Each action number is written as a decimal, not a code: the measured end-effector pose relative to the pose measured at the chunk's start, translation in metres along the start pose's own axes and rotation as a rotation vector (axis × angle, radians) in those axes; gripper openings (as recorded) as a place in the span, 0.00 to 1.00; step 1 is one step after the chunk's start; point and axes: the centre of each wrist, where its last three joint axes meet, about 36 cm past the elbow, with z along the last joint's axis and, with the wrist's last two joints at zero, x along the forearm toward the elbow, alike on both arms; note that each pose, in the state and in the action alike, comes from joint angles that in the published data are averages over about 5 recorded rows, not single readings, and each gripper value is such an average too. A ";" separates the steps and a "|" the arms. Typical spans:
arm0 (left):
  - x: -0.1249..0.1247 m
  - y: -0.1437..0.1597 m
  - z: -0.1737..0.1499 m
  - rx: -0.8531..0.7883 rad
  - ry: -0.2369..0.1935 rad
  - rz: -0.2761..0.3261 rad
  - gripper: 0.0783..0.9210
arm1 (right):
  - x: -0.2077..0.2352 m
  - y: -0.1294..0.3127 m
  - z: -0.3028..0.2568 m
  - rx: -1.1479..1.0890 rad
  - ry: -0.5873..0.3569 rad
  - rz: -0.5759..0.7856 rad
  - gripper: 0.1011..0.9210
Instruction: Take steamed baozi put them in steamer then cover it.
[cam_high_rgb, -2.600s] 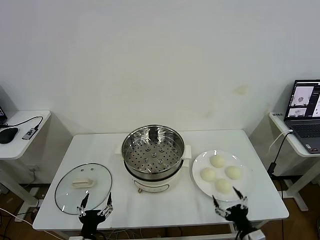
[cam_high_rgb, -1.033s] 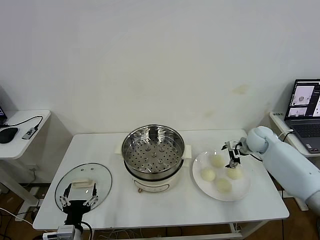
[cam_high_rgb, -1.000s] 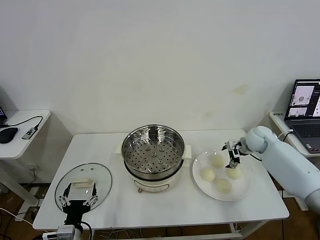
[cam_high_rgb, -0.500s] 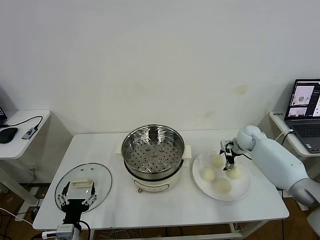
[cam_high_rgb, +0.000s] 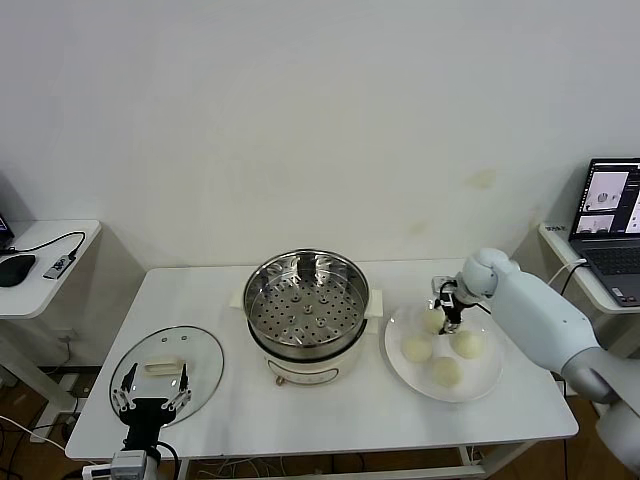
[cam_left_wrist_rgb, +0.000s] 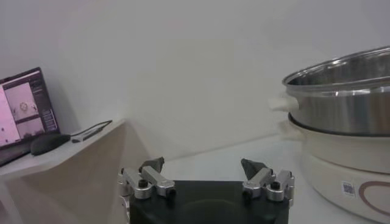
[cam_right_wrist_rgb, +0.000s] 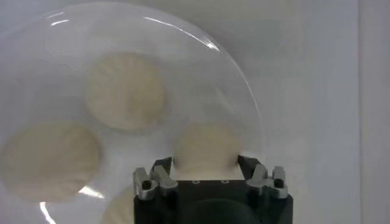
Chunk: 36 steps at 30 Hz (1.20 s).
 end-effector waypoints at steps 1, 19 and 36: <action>0.000 0.000 0.000 -0.001 0.000 0.000 0.88 | 0.000 0.000 0.000 0.000 0.000 0.000 0.63; -0.001 0.000 0.001 0.008 0.006 0.021 0.88 | 0.090 -0.011 0.006 0.047 -0.055 0.085 0.60; 0.004 0.002 0.004 0.079 -0.004 0.060 0.88 | 0.229 -0.048 -0.099 0.299 -0.292 0.211 0.61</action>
